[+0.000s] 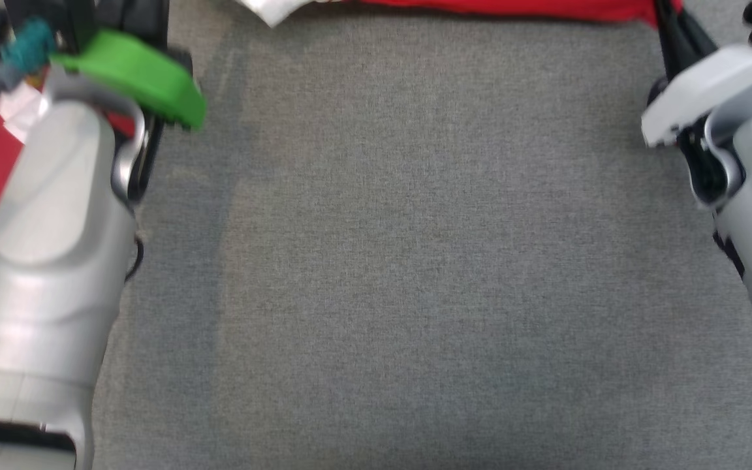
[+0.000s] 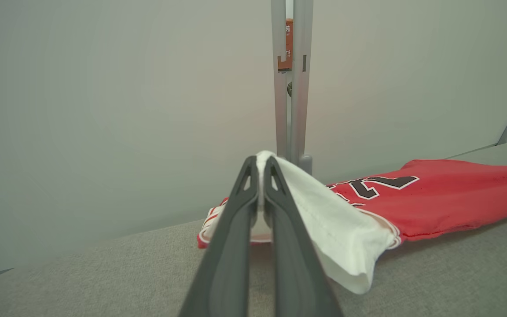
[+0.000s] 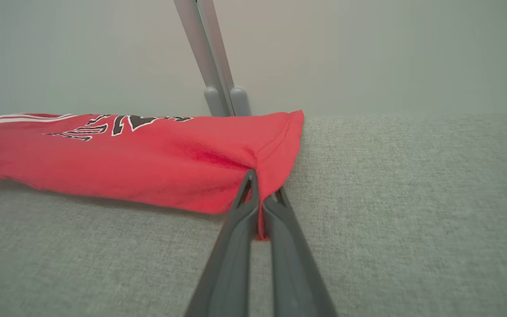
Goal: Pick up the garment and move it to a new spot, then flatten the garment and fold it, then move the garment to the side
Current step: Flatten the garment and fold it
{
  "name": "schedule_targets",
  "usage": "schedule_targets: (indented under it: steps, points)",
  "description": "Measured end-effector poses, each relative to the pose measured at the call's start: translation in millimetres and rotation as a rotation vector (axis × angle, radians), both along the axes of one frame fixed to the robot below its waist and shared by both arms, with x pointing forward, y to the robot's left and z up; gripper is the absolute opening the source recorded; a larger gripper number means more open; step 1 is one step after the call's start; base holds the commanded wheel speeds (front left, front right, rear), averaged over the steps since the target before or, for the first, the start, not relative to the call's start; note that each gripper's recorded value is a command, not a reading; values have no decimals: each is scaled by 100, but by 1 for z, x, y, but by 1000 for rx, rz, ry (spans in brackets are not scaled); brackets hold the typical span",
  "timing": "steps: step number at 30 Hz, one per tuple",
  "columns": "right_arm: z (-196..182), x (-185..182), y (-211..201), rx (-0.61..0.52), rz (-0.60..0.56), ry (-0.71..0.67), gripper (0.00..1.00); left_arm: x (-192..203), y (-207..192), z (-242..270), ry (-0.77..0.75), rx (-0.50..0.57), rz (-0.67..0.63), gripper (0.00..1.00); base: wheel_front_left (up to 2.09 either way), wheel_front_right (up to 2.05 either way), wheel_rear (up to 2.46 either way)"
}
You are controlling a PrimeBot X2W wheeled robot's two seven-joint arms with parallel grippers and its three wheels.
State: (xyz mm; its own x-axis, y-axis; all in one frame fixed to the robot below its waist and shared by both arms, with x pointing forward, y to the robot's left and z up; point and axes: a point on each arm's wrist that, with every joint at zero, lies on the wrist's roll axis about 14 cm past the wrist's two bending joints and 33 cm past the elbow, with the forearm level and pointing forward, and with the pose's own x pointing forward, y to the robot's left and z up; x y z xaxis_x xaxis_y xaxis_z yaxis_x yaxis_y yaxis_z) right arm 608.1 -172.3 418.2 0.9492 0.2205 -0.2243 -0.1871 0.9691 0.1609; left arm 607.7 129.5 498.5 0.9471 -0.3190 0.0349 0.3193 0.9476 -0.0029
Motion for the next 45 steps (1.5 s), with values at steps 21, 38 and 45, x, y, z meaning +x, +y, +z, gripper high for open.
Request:
schedule_targets:
  steps: [21,38,45]
  points:
    - [10,-130,-39,-174,152,276,0,-182,26,-44,206,158,-136,0,0,0,0]
    - [-16,-252,-53,-50,225,641,0,-309,9,-56,457,92,-303,0,0,0,0]
    - [-10,-267,-61,-16,216,680,0,-312,9,-39,439,111,-313,0,0,0,0]
